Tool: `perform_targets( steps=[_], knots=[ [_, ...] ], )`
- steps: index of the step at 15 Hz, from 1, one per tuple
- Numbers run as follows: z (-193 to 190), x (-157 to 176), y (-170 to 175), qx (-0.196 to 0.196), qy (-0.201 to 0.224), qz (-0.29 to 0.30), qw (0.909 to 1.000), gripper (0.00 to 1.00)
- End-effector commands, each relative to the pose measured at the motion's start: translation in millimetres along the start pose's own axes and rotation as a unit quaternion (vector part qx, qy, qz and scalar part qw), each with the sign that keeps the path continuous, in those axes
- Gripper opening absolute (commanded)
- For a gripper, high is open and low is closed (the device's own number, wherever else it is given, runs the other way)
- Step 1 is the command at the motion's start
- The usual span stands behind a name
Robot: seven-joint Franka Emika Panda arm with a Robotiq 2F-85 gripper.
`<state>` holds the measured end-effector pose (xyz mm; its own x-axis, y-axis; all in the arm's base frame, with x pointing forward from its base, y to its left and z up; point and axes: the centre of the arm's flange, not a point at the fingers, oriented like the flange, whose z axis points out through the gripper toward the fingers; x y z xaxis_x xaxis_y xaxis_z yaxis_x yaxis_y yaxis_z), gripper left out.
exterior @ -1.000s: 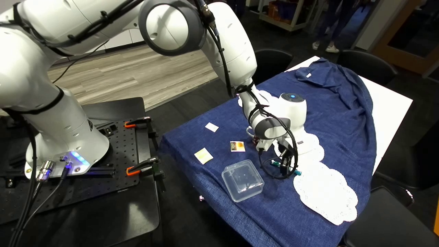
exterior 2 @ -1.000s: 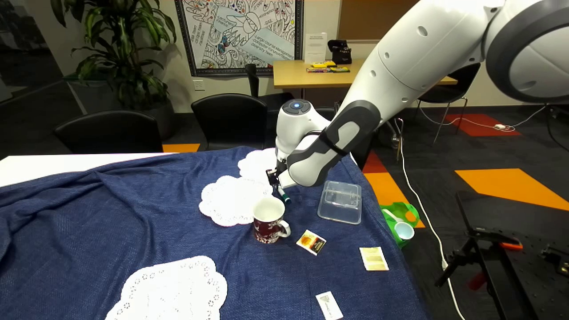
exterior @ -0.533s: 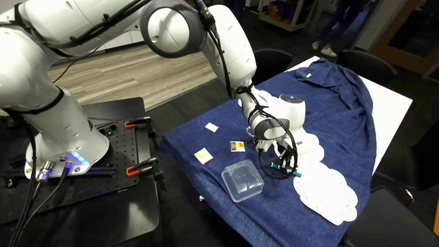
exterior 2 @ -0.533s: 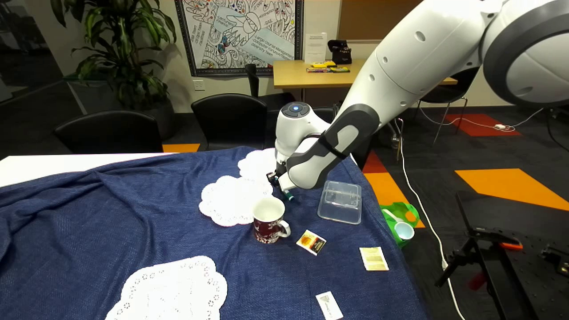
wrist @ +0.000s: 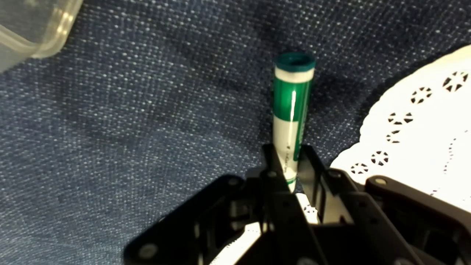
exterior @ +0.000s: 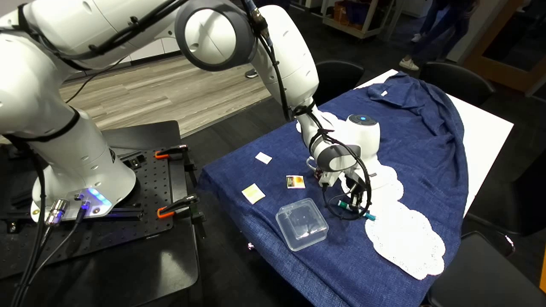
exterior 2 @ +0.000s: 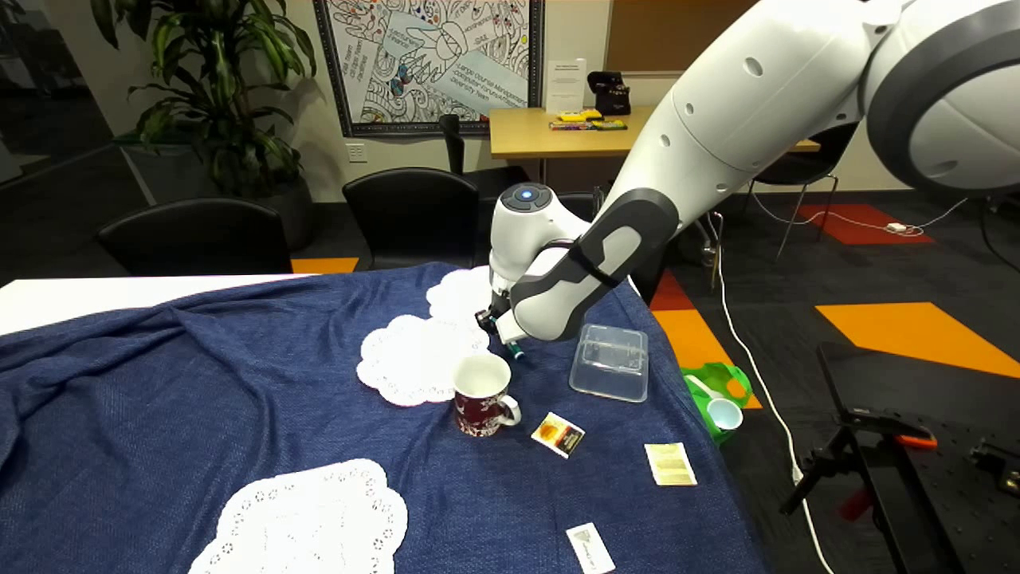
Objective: Put the marker in the mug
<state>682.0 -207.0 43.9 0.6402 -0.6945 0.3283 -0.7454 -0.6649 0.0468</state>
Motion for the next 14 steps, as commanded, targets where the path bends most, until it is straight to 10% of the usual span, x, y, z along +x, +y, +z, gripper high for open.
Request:
perform_targets(
  steps=[1, 14],
  knots=[
    [-36, 6, 0, -0.005, 0.0, -0.005, 1.0, 0.05],
    [-196, -18, 11, 0.05, 0.003, -0.127, 0.9906, 0.05]
  ],
)
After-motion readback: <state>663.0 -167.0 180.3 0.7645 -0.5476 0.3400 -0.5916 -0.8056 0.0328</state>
